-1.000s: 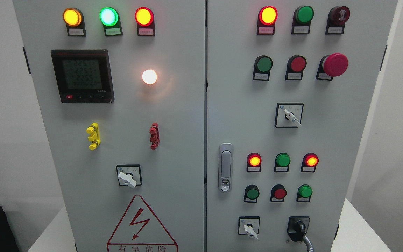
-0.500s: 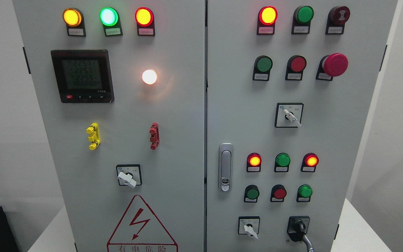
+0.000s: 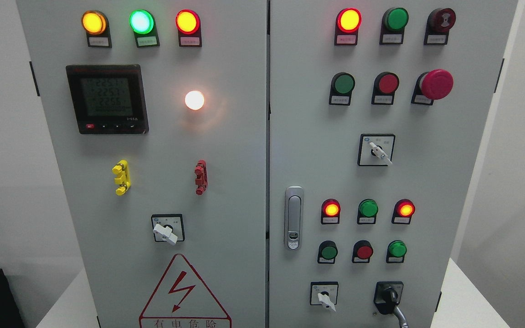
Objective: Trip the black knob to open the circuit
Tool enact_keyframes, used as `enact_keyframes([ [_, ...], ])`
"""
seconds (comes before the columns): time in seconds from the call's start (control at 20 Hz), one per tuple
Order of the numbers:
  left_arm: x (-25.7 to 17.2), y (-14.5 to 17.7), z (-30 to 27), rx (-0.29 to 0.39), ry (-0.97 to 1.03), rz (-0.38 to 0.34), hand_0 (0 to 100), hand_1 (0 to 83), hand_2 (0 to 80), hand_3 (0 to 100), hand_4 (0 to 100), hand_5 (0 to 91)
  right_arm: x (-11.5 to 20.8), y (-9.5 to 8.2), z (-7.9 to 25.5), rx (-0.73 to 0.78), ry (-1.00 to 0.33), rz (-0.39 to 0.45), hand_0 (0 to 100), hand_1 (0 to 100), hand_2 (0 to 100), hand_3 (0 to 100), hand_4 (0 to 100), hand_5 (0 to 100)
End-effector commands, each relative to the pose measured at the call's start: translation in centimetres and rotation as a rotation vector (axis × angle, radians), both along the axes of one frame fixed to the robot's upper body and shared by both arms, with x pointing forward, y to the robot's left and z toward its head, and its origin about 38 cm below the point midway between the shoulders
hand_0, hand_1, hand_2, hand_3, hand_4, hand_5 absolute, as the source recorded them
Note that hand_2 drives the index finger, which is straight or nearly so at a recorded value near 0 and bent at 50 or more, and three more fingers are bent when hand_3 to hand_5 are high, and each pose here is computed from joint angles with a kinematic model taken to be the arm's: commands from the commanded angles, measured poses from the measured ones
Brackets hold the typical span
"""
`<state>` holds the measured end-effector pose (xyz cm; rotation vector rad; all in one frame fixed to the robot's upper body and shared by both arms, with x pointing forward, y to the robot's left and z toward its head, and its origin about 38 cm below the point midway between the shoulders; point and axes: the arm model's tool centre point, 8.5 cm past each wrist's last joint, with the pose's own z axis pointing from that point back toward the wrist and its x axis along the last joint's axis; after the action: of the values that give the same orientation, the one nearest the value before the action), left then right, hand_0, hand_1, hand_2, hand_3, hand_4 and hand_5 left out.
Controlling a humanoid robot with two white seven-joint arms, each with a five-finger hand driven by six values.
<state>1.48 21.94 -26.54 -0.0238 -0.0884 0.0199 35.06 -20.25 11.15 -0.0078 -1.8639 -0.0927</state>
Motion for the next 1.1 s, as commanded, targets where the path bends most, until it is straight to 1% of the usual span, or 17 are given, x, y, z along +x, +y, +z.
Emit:
enact_keyframes([
  [0.0, -0.03, -0.05, 0.00, -0.001, 0.002, 0.003, 12, 38.9, 0.0, 0, 0, 0.0, 0.01, 1.30, 1.16, 0.004, -0.039, 0.043, 77, 93, 1, 100, 100, 93],
  [1.05, -0.03, -0.05, 0.00, -0.001, 0.002, 0.003, 12, 38.9, 0.0, 0, 0, 0.0, 0.08, 1.83, 1.36, 0.007, -0.045, 0.055, 78, 93, 1, 100, 100, 93],
])
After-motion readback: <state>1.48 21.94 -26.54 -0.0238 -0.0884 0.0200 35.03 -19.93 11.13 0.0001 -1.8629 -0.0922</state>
